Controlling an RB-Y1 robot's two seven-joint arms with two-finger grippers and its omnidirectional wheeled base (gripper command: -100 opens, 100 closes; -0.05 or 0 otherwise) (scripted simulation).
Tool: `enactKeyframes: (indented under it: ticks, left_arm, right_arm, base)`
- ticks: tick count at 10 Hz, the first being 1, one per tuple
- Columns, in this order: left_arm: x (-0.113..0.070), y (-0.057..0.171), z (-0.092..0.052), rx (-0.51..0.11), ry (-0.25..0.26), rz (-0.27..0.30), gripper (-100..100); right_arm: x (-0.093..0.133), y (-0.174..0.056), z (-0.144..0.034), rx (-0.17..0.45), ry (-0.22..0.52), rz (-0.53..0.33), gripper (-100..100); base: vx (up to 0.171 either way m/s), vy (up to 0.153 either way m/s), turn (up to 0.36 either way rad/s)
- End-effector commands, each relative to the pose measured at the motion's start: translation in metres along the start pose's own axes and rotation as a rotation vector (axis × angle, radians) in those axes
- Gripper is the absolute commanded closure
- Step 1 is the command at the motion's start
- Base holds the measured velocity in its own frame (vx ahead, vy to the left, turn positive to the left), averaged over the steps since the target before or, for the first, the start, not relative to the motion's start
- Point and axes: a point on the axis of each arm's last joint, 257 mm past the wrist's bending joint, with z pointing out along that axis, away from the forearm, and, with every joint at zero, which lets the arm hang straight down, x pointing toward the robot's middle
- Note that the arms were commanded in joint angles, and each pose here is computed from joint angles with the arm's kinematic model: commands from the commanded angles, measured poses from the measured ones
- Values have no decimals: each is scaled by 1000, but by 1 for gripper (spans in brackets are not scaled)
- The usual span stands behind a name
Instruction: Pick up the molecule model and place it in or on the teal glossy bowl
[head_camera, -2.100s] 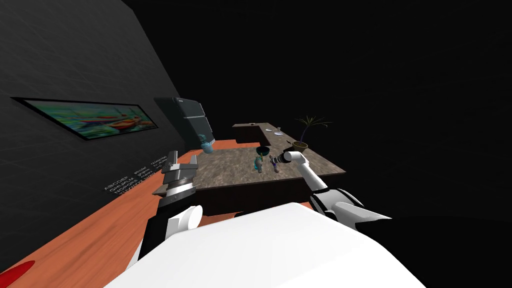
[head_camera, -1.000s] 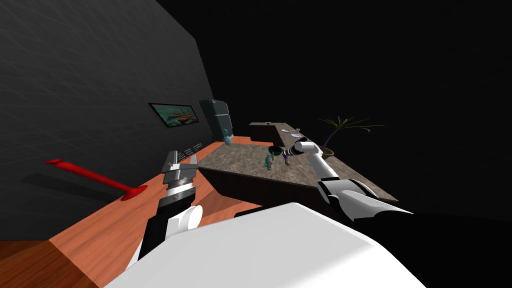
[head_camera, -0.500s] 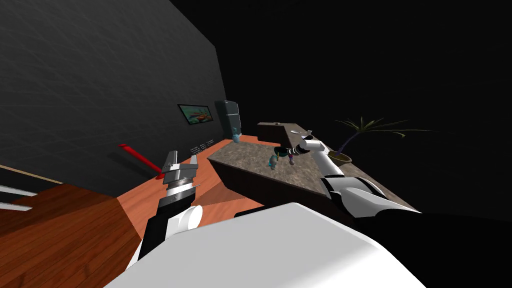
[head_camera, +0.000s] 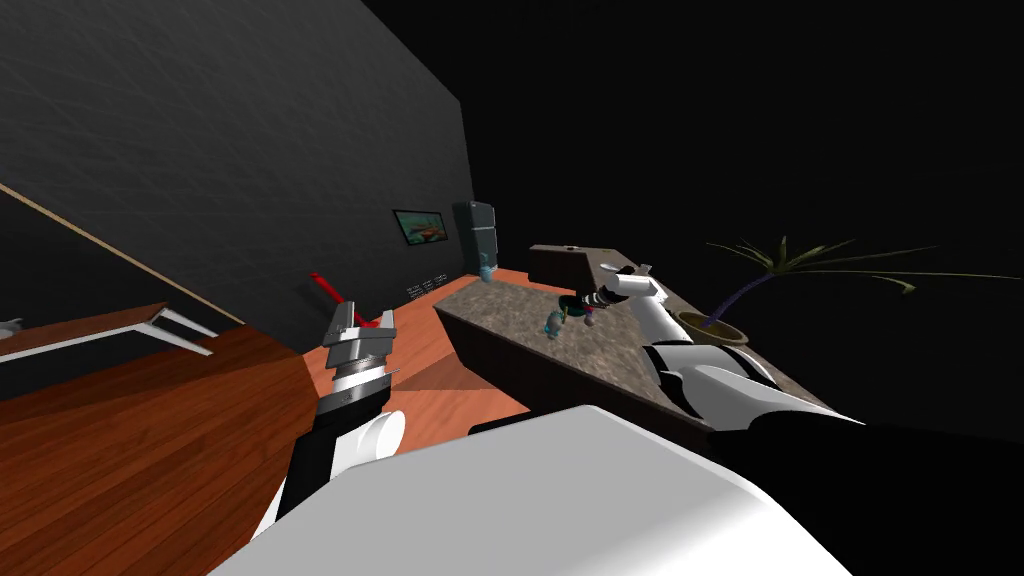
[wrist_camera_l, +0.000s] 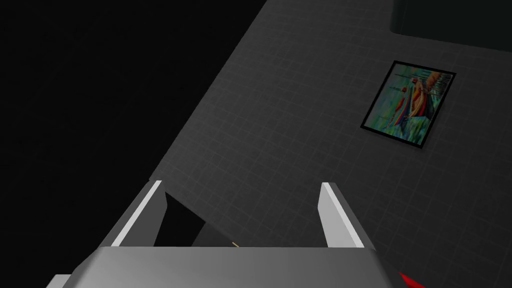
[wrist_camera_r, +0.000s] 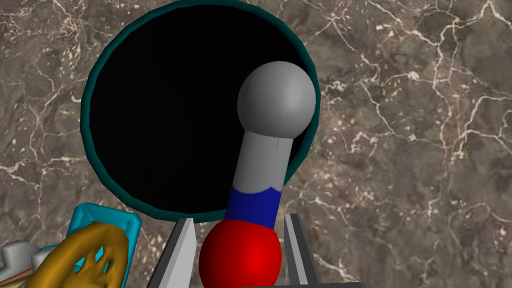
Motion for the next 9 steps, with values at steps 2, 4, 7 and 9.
enactKeyframes:
  ticks: [2,4,7,9]
  left_arm:
    - [0,0,0,0,0,0,0]
    - [0,0,0,0,0,0,0]
    - [0,0,0,0,0,0,0]
    - [0,0,0,0,0,0,0]
  right_arm:
    - [7,17,-3,-24,3,60,100]
    - [13,27,-4,-38,6,101,100]
    - [20,38,-5,-52,15,155,100]
    - [27,45,-4,-60,27,197,100]
  base:
    - [-52,-61,254]
    - [-58,-71,245]
    - [-54,-64,221]
    - [-71,-86,275]
